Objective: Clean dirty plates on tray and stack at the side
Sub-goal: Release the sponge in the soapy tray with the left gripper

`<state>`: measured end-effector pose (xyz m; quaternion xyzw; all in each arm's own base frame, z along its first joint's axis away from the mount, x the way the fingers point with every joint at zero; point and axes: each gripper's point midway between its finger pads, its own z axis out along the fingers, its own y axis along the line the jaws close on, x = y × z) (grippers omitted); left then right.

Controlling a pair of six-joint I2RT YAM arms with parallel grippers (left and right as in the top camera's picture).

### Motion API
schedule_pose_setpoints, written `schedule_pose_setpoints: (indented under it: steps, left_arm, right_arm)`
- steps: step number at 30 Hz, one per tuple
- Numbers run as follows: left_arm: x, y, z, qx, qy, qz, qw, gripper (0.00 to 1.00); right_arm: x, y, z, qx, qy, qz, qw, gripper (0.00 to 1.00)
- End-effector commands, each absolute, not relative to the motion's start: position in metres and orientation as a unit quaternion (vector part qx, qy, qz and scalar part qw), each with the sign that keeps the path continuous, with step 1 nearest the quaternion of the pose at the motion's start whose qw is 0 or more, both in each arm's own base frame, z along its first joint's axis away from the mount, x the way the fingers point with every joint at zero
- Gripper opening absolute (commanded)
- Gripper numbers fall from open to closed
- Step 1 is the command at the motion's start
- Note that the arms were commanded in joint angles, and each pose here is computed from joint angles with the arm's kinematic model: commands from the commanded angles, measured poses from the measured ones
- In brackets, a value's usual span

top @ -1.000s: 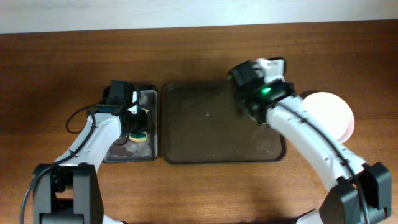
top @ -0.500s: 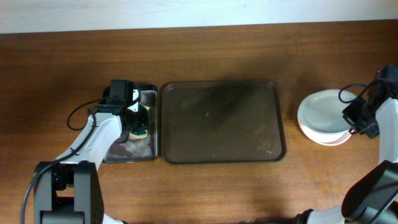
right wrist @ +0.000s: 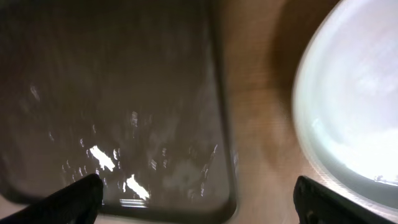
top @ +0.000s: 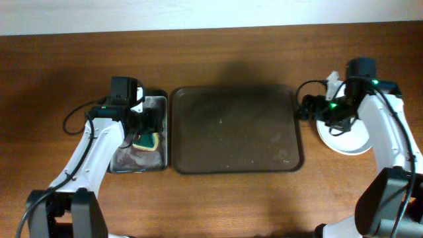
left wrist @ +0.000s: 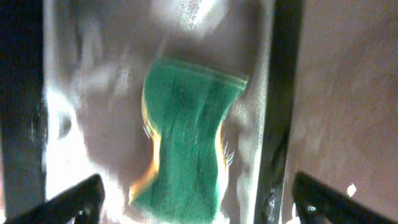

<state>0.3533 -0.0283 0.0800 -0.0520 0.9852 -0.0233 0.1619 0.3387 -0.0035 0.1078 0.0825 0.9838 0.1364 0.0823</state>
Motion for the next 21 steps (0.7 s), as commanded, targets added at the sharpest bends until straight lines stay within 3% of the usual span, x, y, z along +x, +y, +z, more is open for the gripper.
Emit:
schedule_pose_setpoints:
  steps: [1, 5, 8, 15, 21]
  left_arm:
    - [0.329, -0.027, 0.093, -0.118, 0.984, -0.033, 0.132, 1.0]
    - [0.27, -0.023, 0.105, -0.119, 0.991, -0.018, 0.051, 1.0]
    - [0.254, -0.022, 0.12, -0.117, 0.99, -0.023, 0.078, 1.0]
    - [0.211, -0.019, 0.176, -0.102, 0.934, -0.071, 0.335, 1.0]
    - [0.196, -0.017, 0.183, -0.1, 0.916, -0.078, 0.38, 1.0]
  right_arm:
    - [0.322, 0.019, 0.099, 0.023, 0.994, 0.102, 0.043, 0.99]
    - [0.287, 0.027, 0.106, 0.017, 0.995, 0.099, -0.015, 0.99]
    - [0.275, 0.027, 0.12, 0.015, 0.995, 0.098, 0.027, 0.99]
    - [0.238, 0.026, 0.188, -0.008, 0.949, 0.088, 0.304, 0.99]
    - [0.222, 0.026, 0.211, -0.012, 0.931, 0.084, 0.356, 0.99]
